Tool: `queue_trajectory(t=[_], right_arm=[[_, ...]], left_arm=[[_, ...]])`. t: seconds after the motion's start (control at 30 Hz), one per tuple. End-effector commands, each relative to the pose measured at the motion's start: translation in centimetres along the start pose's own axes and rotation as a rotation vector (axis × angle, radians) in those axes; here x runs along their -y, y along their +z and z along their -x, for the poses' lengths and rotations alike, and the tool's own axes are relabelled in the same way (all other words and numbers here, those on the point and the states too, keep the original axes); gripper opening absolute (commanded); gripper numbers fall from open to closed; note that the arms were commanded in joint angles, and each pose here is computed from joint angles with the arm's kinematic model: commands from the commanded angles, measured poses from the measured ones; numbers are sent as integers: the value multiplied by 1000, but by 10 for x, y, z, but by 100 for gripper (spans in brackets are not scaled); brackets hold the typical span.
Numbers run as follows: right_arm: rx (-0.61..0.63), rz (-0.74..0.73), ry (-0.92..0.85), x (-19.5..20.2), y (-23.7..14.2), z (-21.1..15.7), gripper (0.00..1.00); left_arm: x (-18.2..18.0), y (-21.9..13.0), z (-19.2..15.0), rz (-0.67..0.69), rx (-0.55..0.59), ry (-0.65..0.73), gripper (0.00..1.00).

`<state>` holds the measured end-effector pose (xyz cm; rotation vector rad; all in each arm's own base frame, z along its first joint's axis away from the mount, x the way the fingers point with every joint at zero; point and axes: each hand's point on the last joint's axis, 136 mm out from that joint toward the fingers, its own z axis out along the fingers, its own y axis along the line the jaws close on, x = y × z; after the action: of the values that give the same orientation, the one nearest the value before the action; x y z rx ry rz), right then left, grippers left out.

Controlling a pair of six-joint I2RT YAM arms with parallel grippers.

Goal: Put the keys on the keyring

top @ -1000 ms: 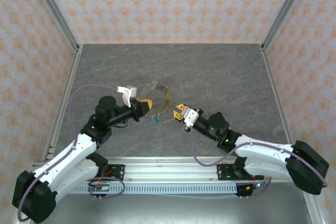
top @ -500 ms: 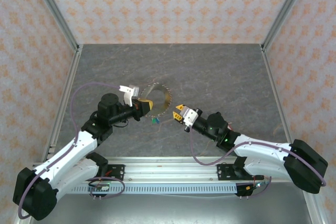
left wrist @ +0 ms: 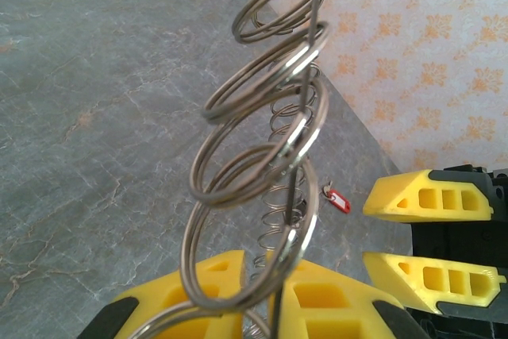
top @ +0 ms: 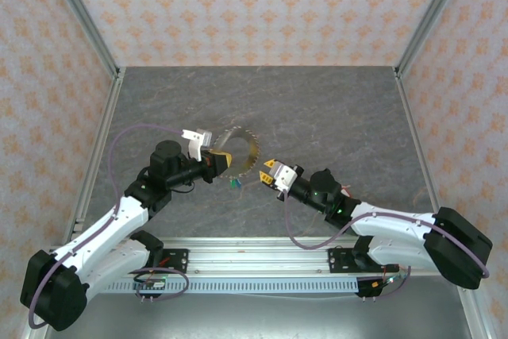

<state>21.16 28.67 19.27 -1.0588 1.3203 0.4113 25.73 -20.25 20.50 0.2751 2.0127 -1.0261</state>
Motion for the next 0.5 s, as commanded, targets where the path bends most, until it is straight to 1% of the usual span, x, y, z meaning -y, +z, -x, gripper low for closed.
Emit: queue_trajectory(t=[0.0, 0.13, 0.47], right_arm=[[60, -20, 12, 8, 2, 20, 27], [51, -37, 5, 11, 2, 18, 27], [36, -6, 14, 5, 5, 13, 27]], left_arm=[[16, -3, 22, -30, 48, 52, 0], [14, 0, 21, -26, 46, 48, 0], [15, 5, 23, -38, 40, 41, 0]])
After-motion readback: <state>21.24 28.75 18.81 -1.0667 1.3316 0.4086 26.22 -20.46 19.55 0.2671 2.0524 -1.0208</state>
